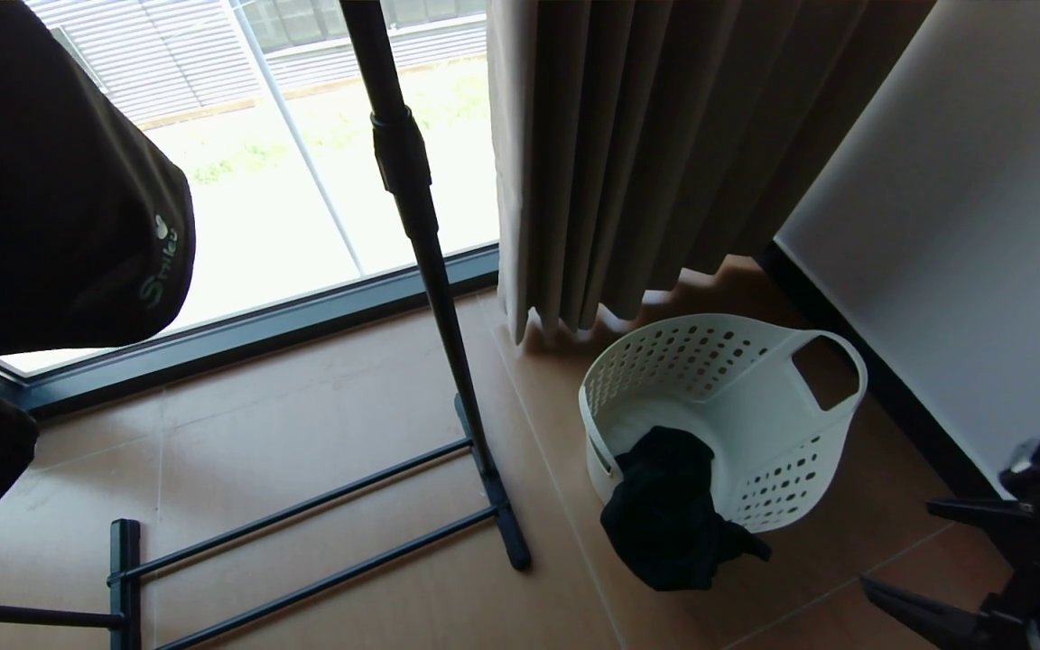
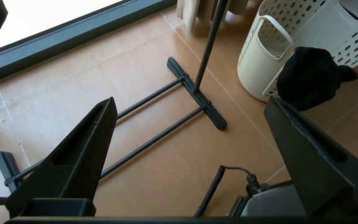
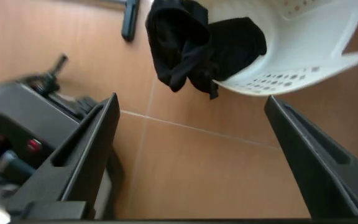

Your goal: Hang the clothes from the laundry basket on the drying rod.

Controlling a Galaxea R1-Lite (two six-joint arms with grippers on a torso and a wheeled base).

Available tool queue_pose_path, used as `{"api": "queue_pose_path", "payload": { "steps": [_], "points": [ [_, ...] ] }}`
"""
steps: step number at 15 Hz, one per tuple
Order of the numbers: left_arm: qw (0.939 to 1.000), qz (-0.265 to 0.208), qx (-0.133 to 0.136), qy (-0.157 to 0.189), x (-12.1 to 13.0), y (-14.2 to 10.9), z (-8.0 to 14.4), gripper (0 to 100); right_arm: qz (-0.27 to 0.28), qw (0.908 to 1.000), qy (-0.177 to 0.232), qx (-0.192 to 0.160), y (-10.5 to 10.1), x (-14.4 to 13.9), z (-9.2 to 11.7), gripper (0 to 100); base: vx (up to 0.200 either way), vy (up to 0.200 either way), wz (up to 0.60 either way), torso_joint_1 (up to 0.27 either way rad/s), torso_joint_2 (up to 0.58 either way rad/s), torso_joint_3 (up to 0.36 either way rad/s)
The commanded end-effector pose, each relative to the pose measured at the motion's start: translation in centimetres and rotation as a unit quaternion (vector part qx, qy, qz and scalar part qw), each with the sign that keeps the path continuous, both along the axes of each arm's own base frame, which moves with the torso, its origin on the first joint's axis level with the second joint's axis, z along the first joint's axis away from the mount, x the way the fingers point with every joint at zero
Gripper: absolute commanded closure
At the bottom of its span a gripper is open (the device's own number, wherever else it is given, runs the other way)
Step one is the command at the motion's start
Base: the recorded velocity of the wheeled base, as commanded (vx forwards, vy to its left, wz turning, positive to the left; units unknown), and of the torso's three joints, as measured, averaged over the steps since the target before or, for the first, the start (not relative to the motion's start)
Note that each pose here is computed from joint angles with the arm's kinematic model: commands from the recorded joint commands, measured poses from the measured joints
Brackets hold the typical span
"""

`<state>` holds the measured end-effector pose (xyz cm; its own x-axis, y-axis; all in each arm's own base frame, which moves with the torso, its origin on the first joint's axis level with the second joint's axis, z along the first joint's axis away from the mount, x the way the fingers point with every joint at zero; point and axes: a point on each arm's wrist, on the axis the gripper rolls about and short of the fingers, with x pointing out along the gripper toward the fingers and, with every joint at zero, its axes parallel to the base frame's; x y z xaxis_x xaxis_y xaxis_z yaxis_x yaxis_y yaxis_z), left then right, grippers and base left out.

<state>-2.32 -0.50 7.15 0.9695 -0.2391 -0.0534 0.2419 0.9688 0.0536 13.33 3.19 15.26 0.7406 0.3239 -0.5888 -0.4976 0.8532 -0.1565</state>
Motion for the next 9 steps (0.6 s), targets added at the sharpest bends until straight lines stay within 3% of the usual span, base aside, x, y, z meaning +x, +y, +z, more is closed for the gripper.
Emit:
{"api": "queue_pose_path", "payload": {
  "steps": [1,5,9],
  "points": [
    [1.0,0.0,0.0,0.0,0.0,0.0,0.0,0,0.093,0.9871,0.058,-0.117,2.3,9.4,-2.9,0,0.0,0.0,0.0,0.0,0.0,0.0],
    [1.0,0.0,0.0,0.0,0.0,0.0,0.0,0,0.123,0.9667,0.031,-0.222,3.6,14.5,-6.5,0,0.0,0.0,0.0,0.0,0.0,0.0],
    [1.0,0.0,0.0,0.0,0.0,0.0,0.0,0,0.144,0.9581,0.031,-0.246,6.0,17.2,-9.5,0,0.0,0.0,0.0,0.0,0.0,0.0]
  ]
}}
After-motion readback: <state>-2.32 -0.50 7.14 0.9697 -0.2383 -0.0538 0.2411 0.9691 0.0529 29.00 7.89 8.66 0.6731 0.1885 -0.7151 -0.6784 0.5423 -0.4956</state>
